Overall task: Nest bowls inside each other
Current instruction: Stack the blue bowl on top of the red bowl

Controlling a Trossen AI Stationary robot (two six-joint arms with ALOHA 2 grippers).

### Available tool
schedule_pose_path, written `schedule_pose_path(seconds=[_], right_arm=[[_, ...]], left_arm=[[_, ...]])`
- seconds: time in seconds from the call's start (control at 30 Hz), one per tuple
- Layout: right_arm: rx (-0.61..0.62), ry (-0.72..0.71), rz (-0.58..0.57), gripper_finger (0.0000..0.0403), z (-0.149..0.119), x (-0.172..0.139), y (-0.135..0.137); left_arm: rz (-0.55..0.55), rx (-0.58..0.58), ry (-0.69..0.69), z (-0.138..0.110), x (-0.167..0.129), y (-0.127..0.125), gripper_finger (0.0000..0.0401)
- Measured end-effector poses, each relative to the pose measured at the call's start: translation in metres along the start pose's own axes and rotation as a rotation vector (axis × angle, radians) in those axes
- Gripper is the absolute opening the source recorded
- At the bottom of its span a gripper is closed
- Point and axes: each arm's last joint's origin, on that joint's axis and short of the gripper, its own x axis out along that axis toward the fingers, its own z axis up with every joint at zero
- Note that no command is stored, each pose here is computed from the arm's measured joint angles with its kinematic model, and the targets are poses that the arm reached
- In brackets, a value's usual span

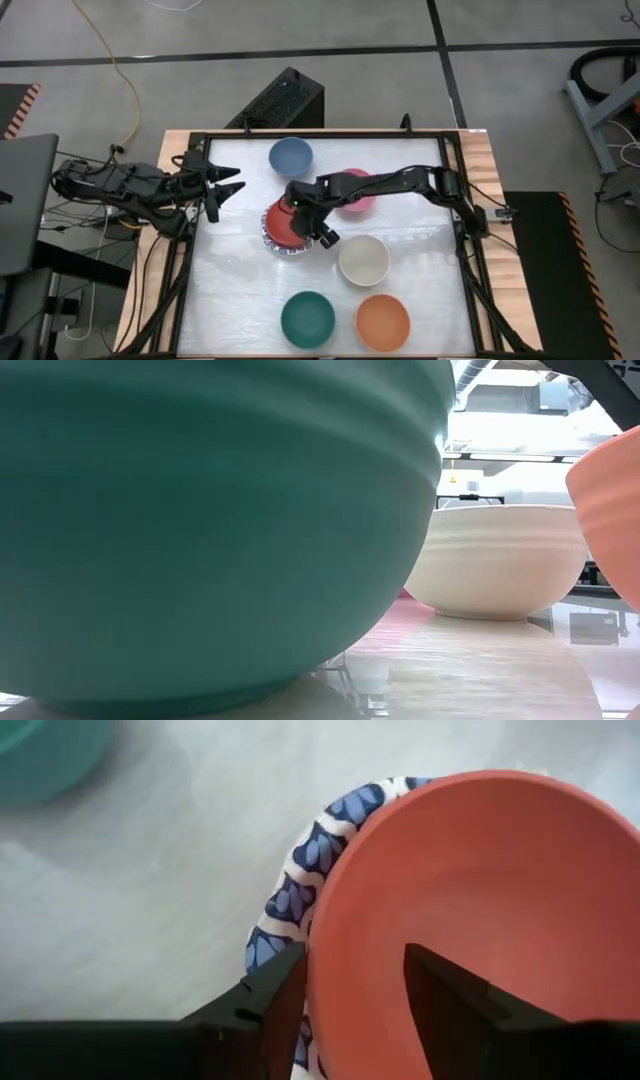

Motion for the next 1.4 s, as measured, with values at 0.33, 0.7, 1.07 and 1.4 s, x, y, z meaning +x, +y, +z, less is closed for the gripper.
schedule_pose_path(seconds=[0.33,0.7,1.07,1.4], right_arm=[[0.039,-0.072,-0.080,0.0188,0.005,-0.058,-0.040],[0.142,-0.009,-0.214,0.0185,-0.030,-0.092,-0.079],[0.111,0.090,-0.309,0.0188,-0.064,-0.084,-0.098],[0.057,0.150,-0.356,0.0235,-0.078,-0.061,-0.101]], left_arm=[[0.003,0.007,-0.001,0.000,0.000,0.000,0.0185],[0.082,0.041,-0.030,0.001,0.000,0.002,0.0185],[0.128,0.043,-0.015,-0.002,0.000,0.005,0.0185],[0.140,0.011,-0.006,-0.004,0.000,0.006,0.0185]])
